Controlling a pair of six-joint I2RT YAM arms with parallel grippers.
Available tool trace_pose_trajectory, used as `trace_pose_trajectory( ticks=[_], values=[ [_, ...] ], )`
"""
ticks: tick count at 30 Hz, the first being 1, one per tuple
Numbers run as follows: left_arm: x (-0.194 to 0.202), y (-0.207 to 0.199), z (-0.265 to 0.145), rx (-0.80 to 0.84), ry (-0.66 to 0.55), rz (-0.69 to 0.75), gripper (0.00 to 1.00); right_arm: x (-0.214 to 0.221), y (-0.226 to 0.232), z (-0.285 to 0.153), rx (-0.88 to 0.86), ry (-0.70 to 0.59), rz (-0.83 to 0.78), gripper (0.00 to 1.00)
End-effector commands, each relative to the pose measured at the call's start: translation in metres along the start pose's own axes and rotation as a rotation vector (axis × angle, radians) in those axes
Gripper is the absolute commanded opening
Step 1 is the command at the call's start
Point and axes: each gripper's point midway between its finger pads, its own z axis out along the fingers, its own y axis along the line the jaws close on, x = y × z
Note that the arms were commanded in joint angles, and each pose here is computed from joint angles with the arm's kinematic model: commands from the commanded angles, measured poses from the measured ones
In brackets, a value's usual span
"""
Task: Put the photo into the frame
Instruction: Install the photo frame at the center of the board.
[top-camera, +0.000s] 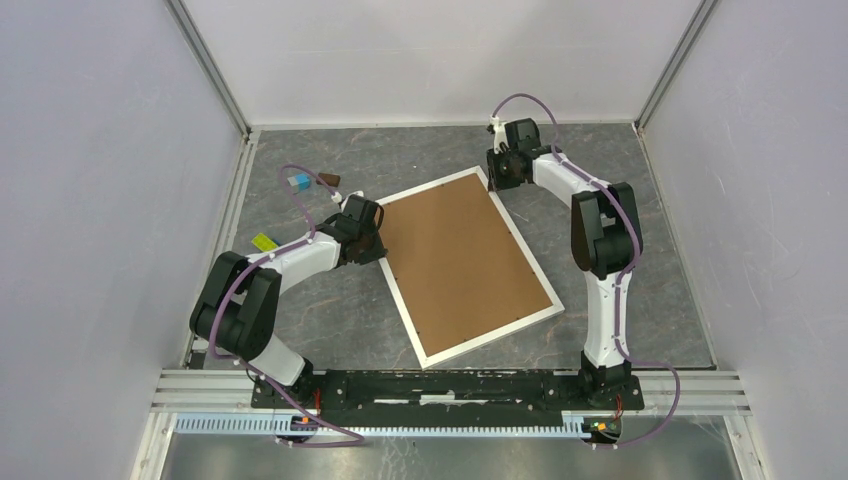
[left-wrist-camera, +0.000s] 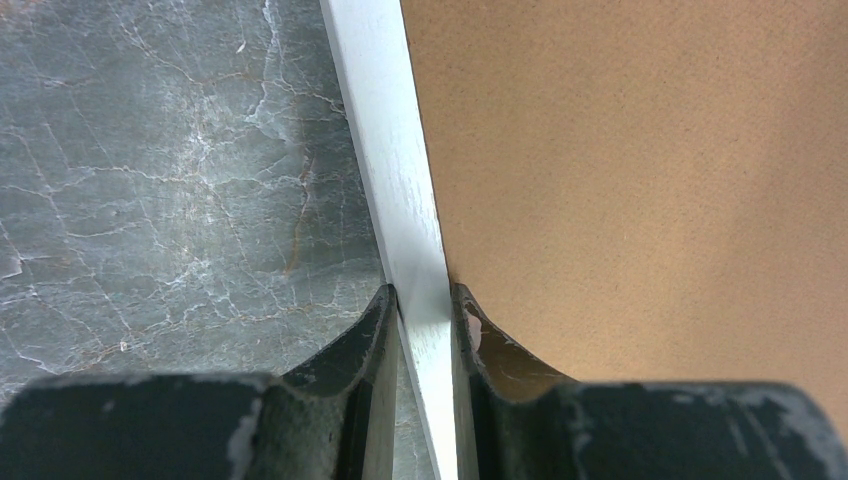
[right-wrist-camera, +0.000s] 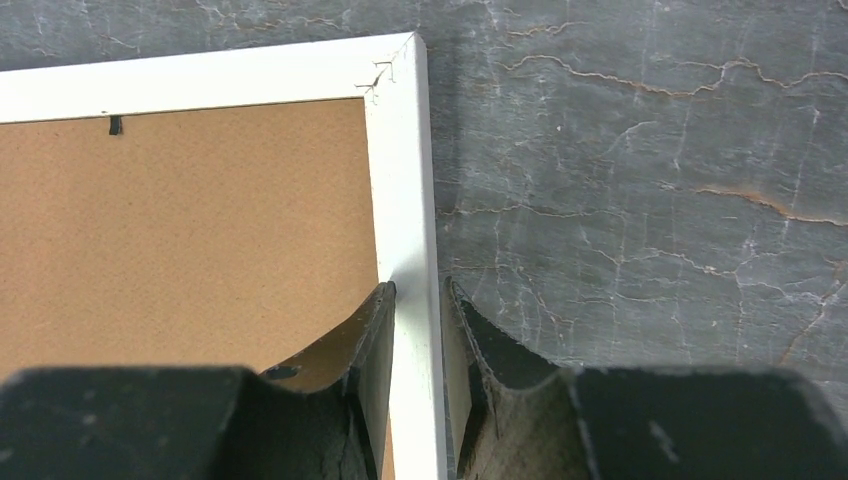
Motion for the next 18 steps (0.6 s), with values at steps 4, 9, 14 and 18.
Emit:
trace_pose_trajectory(
  ticks=[4,9,14,18],
  values=[
    [0.024,0.010,0.011,-0.020,0.078,0.058,0.02,0.007,0.009,0.004,-0.015,0.017,-0.021,0.30],
    [0.024,0.011,0.011,-0.020,0.080,0.059,0.02,0.017,0.012,0.002,-0.007,0.036,-0.031,0.30],
    [0.024,0.011,0.011,-0.020,0.077,0.057,0.02,0.025,0.018,-0.003,-0.008,0.030,-0.034,0.30],
    [0.024,0.011,0.011,-0.020,0.078,0.057,0.02,0.029,0.023,0.001,-0.009,0.040,-0.044,0.30]
  ],
)
